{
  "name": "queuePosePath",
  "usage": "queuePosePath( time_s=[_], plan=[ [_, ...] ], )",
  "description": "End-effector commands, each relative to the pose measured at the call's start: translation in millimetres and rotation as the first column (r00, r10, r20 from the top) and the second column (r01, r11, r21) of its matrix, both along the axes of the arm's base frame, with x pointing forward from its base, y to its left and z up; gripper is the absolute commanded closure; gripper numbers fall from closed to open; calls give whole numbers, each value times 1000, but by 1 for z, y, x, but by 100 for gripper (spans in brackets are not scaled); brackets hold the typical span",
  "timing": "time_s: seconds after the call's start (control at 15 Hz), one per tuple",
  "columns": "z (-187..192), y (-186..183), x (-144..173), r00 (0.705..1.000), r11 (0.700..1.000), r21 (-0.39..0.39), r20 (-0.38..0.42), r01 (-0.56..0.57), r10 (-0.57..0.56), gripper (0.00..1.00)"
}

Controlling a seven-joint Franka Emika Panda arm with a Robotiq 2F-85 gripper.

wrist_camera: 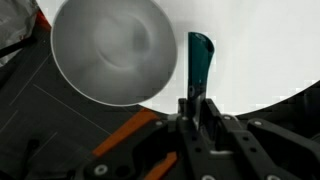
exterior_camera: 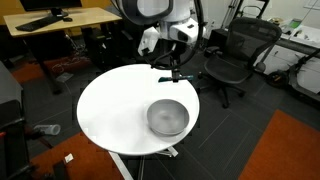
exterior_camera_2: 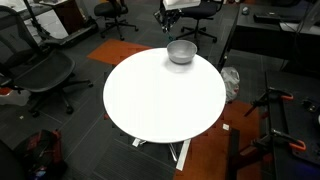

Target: Put the marker in the bowl

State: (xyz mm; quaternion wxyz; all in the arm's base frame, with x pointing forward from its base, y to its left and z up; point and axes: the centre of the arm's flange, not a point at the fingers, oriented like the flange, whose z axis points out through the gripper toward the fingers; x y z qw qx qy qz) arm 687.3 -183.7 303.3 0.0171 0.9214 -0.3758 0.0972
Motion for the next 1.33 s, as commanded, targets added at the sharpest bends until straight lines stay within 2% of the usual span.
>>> queuePosePath(
  time_s=[0.0, 0.47, 1.13, 1.2, 1.27],
  plan=[
    [7, -17, -38, 998, 999, 1, 30, 49, -49, 95],
    [-17, -40, -61, 994, 993, 35, 0, 110, -110, 95],
    [-62, -56, -65, 984, 983, 67, -46, 173, -170, 95],
    [-66, -57, -65, 982, 981, 67, -51, 183, -179, 56],
    [-70, -57, -66, 982, 980, 73, -55, 184, -180, 56]
  ],
)
